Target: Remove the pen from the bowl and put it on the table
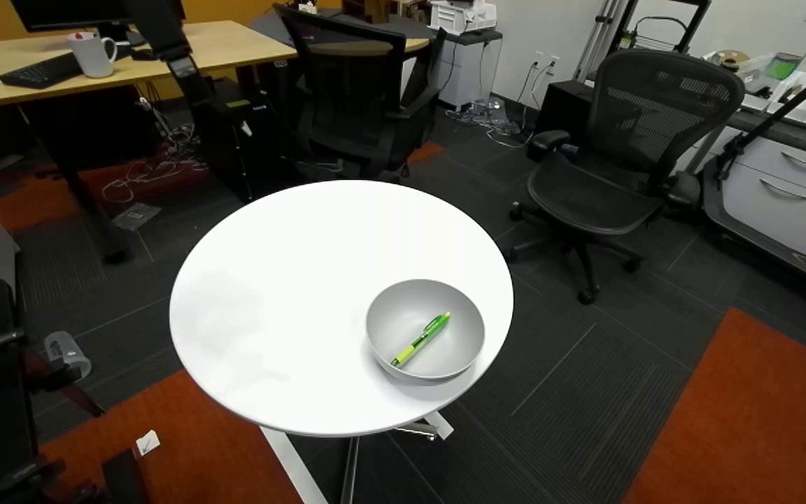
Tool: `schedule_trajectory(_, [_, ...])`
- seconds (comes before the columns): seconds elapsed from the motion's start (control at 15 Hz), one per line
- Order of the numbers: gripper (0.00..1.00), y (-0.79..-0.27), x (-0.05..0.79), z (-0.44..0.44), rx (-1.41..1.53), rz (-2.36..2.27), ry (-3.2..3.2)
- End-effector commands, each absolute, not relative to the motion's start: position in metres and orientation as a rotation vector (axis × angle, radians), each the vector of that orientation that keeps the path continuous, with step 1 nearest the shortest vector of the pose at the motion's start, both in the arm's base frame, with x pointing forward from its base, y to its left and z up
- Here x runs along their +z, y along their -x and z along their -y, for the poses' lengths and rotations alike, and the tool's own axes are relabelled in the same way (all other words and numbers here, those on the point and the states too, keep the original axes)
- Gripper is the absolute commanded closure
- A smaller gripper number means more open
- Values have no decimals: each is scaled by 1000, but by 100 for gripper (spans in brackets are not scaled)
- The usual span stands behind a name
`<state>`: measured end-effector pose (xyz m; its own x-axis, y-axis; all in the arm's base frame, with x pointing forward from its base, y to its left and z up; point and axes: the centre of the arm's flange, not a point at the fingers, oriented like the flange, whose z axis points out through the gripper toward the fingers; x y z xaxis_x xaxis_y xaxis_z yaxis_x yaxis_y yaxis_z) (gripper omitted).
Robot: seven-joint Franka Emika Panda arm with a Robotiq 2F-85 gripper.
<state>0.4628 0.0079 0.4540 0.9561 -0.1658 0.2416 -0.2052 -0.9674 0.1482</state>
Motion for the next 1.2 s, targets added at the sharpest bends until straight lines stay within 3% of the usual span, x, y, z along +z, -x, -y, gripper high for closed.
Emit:
schedule_trajectory(0.0, [0,-497,437,43,348,106,-2949])
schedule_trajectory(0.6, [0,-547,376,141,263,-267,-2970])
schedule_trajectory(1.13, [0,-547,331,173,175,-312,-2984])
